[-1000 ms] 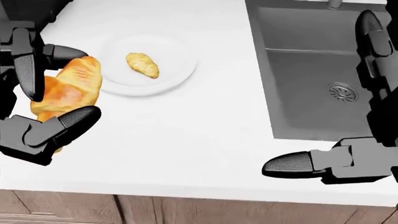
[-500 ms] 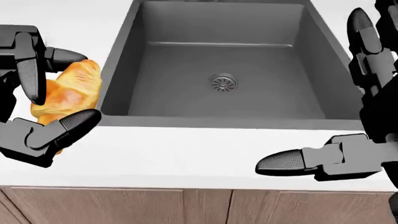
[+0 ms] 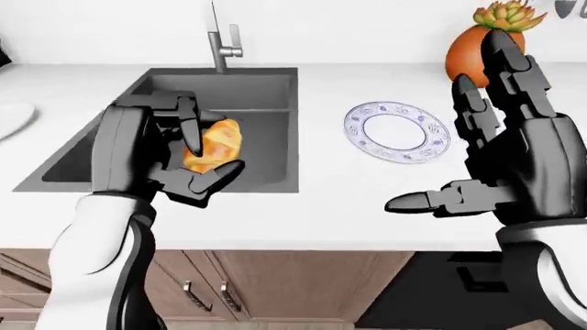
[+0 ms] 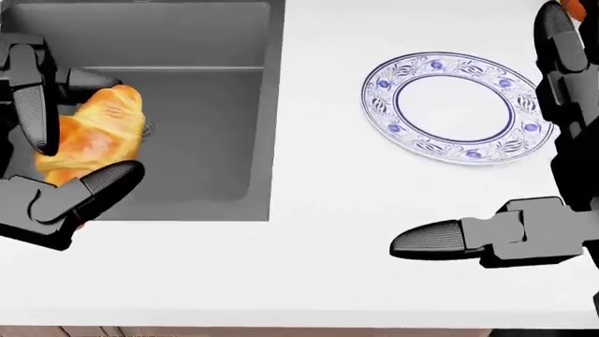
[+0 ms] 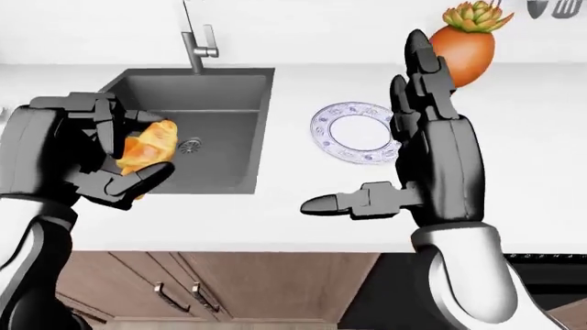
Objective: Place the pastries on the plates.
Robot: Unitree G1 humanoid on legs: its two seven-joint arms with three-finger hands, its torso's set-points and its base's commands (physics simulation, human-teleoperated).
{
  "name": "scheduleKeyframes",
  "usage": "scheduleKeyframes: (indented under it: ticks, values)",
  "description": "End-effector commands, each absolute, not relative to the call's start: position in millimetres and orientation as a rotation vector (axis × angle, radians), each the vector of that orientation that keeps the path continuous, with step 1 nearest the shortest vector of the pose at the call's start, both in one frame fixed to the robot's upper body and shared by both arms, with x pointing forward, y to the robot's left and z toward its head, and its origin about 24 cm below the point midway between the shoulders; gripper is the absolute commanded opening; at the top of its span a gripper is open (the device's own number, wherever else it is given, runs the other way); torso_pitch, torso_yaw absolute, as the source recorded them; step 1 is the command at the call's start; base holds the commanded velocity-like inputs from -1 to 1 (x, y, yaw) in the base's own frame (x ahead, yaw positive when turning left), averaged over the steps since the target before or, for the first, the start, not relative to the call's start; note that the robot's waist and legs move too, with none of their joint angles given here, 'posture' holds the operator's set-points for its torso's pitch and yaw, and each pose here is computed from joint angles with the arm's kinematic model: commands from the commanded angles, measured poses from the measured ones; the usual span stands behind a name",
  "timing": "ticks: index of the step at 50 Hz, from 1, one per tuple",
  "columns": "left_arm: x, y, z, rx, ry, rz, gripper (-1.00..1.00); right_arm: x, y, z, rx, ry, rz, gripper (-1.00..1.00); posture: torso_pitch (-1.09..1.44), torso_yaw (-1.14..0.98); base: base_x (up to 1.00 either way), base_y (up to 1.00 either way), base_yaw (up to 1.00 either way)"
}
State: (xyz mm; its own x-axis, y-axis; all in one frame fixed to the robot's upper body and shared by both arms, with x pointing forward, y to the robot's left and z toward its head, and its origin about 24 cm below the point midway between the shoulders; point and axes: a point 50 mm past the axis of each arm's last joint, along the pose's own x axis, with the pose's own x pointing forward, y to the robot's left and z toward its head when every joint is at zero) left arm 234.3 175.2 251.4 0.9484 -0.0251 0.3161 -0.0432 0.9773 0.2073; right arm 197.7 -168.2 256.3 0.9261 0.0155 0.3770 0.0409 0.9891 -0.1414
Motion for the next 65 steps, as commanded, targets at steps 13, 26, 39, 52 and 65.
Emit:
scheduleKeyframes:
  ticks: [13, 26, 39, 52, 65]
  values:
    - [230.9, 173.3, 263.5, 0.227, -0.399, -0.004, -1.0, 195.4, -171.6, 266.5, -0.132, -0.439, -0.053, 1.0, 0.0, 0.0, 0.0, -0.2, 0.0]
    - [229.4, 174.2, 260.3, 0.228, -0.395, 0.001, -1.0, 197.1, -170.5, 263.0, -0.135, -0.434, -0.047, 1.0, 0.0, 0.0, 0.0, -0.21, 0.0]
    - [229.3, 176.3, 260.5, 0.231, -0.395, 0.008, -1.0, 196.8, -170.9, 262.3, -0.14, -0.427, -0.055, 1.0, 0.0, 0.0, -0.02, -0.55, 0.0]
    - [234.9, 176.6, 263.2, 0.238, -0.391, 0.013, -1.0, 198.7, -170.0, 263.9, -0.164, -0.439, -0.054, 1.0, 0.0, 0.0, -0.09, -0.24, 0.0]
    - [258.5, 171.3, 283.6, 0.314, -0.41, 0.029, -1.0, 198.1, -171.4, 259.9, -0.178, -0.437, -0.057, 1.0, 0.0, 0.0, 0.0, 0.0, 0.0]
